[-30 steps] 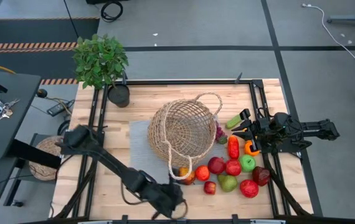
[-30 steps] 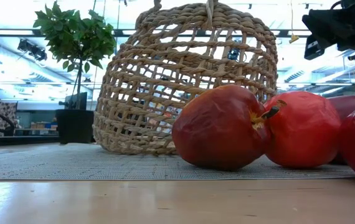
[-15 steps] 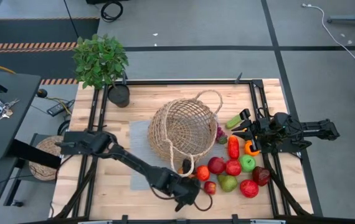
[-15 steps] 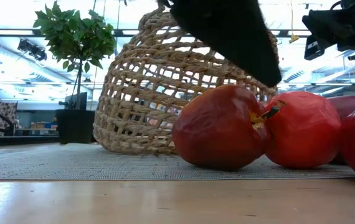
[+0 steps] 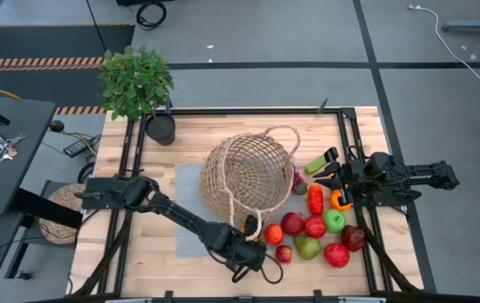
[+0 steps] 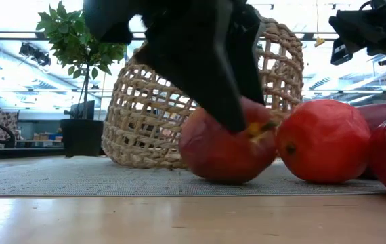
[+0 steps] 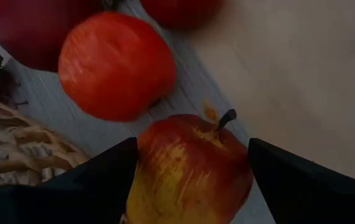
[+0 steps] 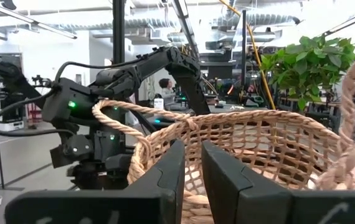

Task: Build produce basket
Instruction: Put the red apple into the brown basket

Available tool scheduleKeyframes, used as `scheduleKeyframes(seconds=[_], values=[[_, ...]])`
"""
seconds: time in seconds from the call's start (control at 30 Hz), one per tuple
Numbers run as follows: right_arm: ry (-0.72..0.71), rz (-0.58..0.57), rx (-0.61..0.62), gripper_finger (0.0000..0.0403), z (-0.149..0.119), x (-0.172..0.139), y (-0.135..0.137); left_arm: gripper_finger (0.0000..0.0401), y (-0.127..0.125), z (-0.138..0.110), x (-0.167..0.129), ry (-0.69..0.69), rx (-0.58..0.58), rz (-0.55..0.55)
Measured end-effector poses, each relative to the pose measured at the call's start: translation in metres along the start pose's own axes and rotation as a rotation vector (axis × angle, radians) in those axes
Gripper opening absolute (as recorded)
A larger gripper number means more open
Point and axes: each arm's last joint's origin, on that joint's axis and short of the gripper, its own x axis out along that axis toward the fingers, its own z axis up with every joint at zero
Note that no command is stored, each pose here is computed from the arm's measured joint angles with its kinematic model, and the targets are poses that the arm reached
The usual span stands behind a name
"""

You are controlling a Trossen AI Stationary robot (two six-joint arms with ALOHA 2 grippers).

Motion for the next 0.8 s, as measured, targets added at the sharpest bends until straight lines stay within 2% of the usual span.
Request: scheduleKeyframes(seconds=[0.13,0.3,0.53,0.8], values=[[0.0,-0.001,0.0,0.0062,0.0,0.0,0.0,0.0314,-0.001,-0.001,0.001,0.005,0.013,-0.024],[0.001,-0.001,0.0,0.0062,0.0,0.0,0.0,0.0314,-0.004,-0.002,0.001,0.007,-0.101,-0.117],[0.0,-0.001,0.0,0.0062,0.0,0.0,0.0,0.0314,-0.019,0.001,-0.005,-0.003,-0.07,-0.118],[0.0,-0.001,0.0,0.0062,0.0,0.0,0.0,0.0303,-0.027,0.007,-0.02,0.015,-0.377,-0.101]])
